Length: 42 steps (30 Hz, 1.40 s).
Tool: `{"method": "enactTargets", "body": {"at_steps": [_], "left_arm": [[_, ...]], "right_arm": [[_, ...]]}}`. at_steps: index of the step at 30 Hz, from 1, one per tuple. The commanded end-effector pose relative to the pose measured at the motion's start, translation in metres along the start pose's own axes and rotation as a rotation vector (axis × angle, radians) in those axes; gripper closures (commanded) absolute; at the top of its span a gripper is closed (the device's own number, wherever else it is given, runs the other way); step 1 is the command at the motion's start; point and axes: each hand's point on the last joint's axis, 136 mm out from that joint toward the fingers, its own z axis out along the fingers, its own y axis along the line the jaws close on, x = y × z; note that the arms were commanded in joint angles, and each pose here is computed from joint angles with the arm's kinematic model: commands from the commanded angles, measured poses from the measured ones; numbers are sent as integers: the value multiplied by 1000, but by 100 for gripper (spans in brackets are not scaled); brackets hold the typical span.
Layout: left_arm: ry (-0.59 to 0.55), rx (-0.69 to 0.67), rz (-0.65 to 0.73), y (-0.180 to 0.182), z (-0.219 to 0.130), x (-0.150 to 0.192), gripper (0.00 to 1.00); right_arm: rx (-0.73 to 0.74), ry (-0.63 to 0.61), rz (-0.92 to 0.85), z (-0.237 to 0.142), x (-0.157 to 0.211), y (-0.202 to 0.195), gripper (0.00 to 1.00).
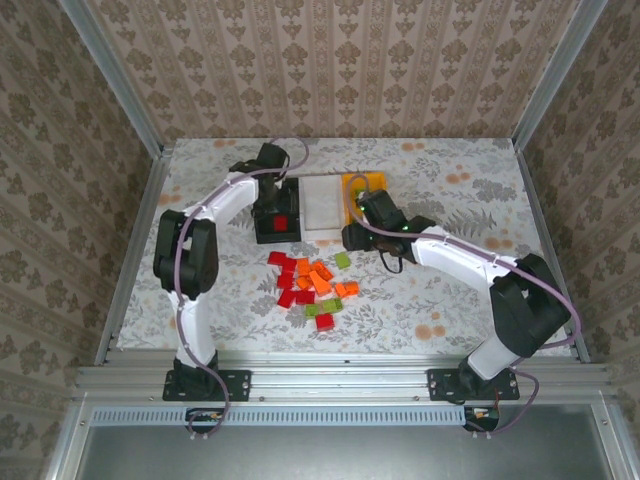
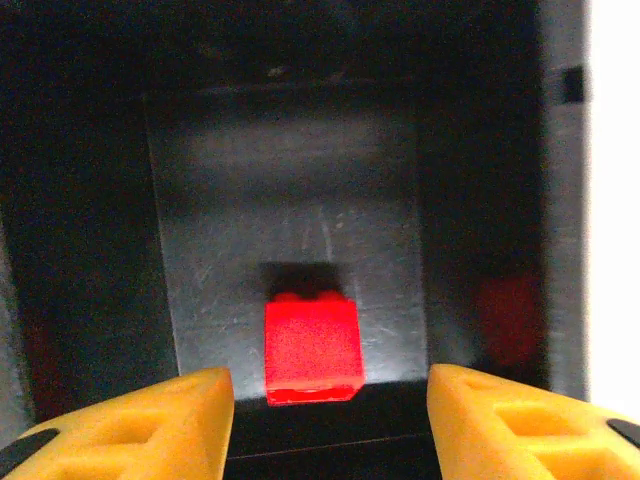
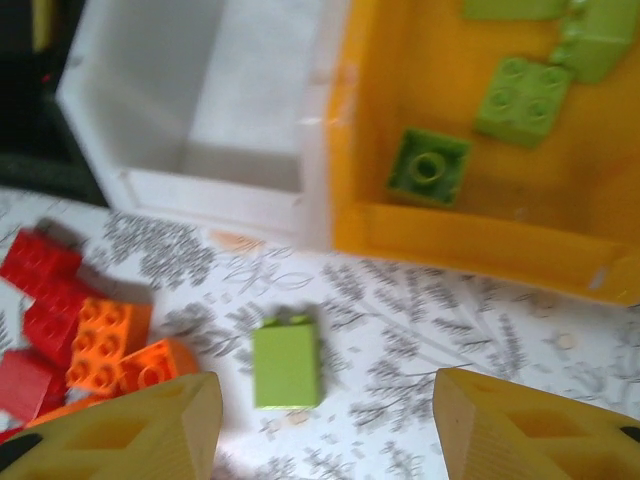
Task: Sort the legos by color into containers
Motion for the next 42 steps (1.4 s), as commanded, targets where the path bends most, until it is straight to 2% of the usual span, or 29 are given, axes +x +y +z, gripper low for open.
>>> {"method": "enactTargets", "body": {"at_steps": [1,3,5,8,12,13,17,19,22,25,27,30,32,38,40,42], "left_arm": [[-83,99,6,-18,-48,-18,34],[-113,149,5,-26,-67,-19,28],[-144,189,-3,-28,-87,-15,26],[-199,235,-10,-23,-114,7,21],[-246,254,-78,4,-129,68,2],[-254,257,-102,13,-129,87,0],[-277,254,-214,46,-126,158,0],[-291,257,-262,59,-125,189,0],[-345,285,-312,68,-136,215,0],[-425,358,-332,65,-149,221,0],[-454,342,-351,71,-153,224,0],[-461,338,-382,73,-156,222,0],[-460,326,-402,74,-164,214,0],[-462,286,-333,65,-204,166,0],[-416,335,-327,53,-198,155,0],[-359,460,-351,31,-181,149,0]], "right_arm": [[-3,59,-23,8,18,7,40],[-11,66,-28,10,20,12,39],[-21,76,-35,14,24,19,38],[-14,120,-68,29,36,25,37],[33,169,-117,50,46,19,34],[37,179,-133,56,49,18,34],[84,202,-153,73,54,10,35],[103,200,-155,80,55,6,40],[138,198,-164,84,55,0,49],[164,181,-176,87,53,-5,54],[172,181,-182,89,53,-6,57],[175,165,-173,88,50,-5,66],[186,140,-169,81,44,-5,68],[190,-42,-173,21,-13,3,69],[209,-89,-178,8,-41,-1,68],[238,-114,-161,6,-65,-13,68]]}}
